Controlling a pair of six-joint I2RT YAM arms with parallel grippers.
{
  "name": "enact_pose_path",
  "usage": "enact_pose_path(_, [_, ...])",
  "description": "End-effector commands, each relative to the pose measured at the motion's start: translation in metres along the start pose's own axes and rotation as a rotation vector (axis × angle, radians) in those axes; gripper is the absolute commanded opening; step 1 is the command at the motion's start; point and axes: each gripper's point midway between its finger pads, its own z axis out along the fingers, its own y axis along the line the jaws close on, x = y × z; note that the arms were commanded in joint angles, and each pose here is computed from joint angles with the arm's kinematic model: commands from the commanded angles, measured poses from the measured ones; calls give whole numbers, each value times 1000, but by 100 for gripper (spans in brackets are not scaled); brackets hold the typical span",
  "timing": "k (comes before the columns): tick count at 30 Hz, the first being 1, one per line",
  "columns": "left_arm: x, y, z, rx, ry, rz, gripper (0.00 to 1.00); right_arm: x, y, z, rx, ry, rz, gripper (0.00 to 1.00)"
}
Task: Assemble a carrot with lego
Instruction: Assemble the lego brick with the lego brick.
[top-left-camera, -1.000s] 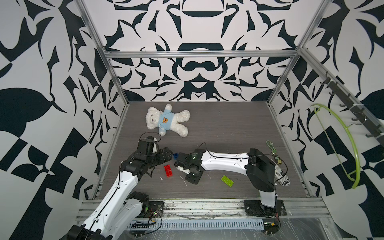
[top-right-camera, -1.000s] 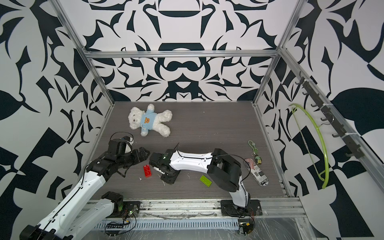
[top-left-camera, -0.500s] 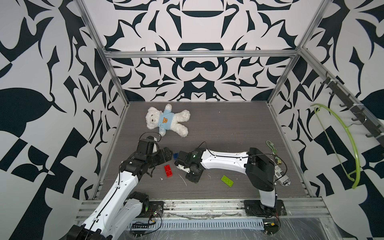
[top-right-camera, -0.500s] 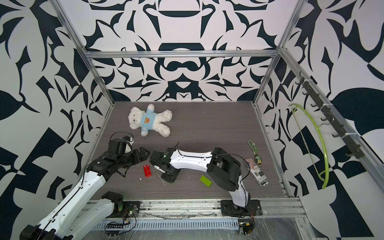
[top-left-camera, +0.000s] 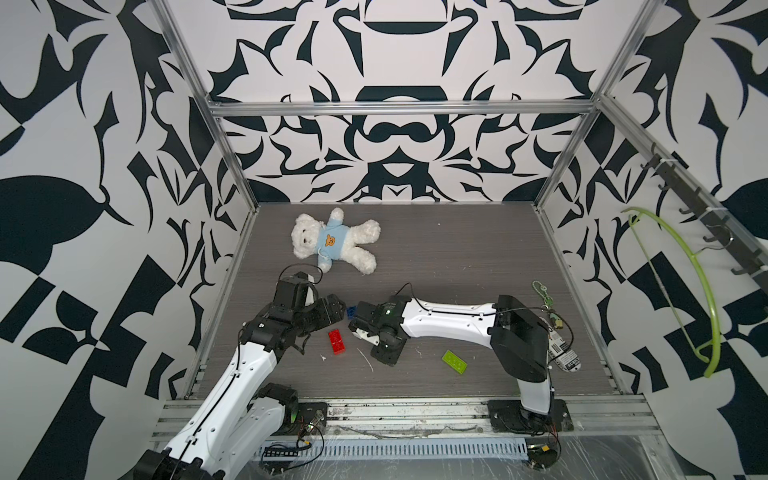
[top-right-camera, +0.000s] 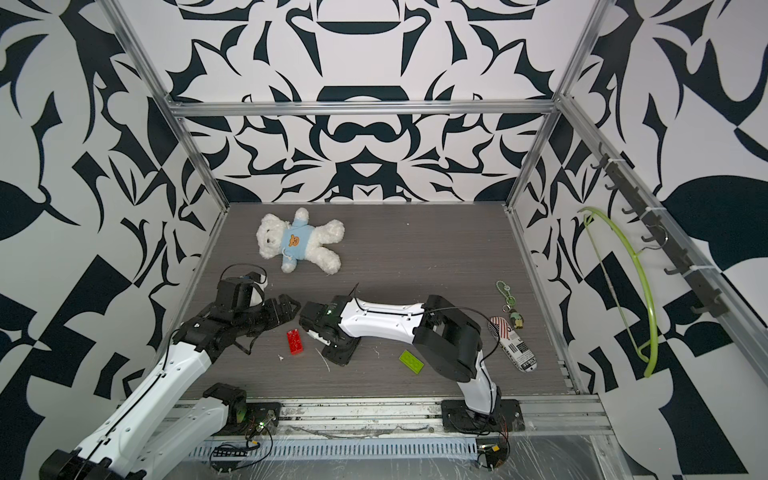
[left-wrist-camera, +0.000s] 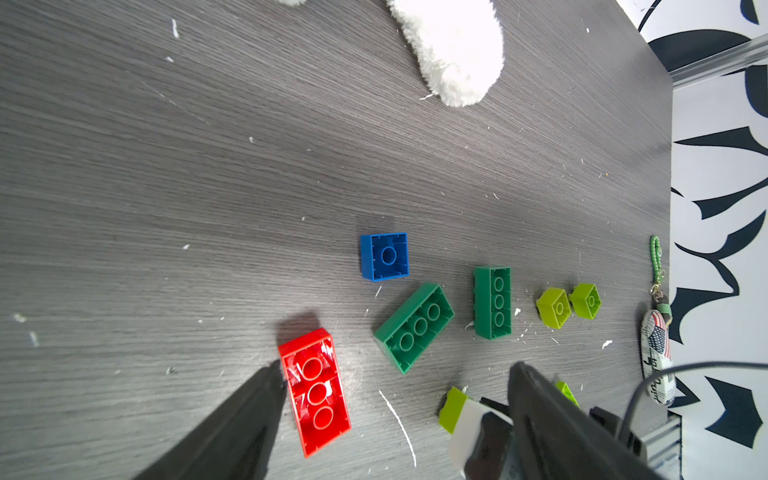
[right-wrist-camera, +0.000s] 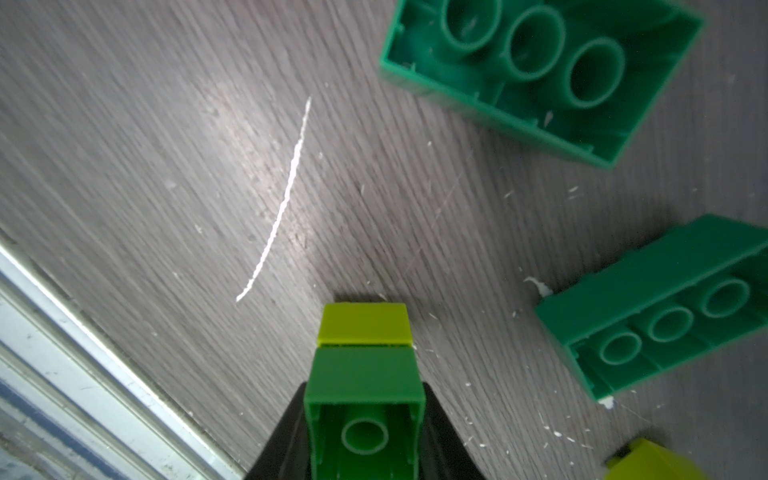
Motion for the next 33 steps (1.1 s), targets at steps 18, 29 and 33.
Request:
enact_pose_path(18, [3,0,4,10,16,2,92,-1,2,-10,20,-11,92,26])
enact_pose_path(29, [3,1,6,9,21,1,92,-7,3,-14,21,-43,118,29])
enact_pose_path(33, [4,0,6,11,22,1,91,-11,4,-15,12,-67,132,30])
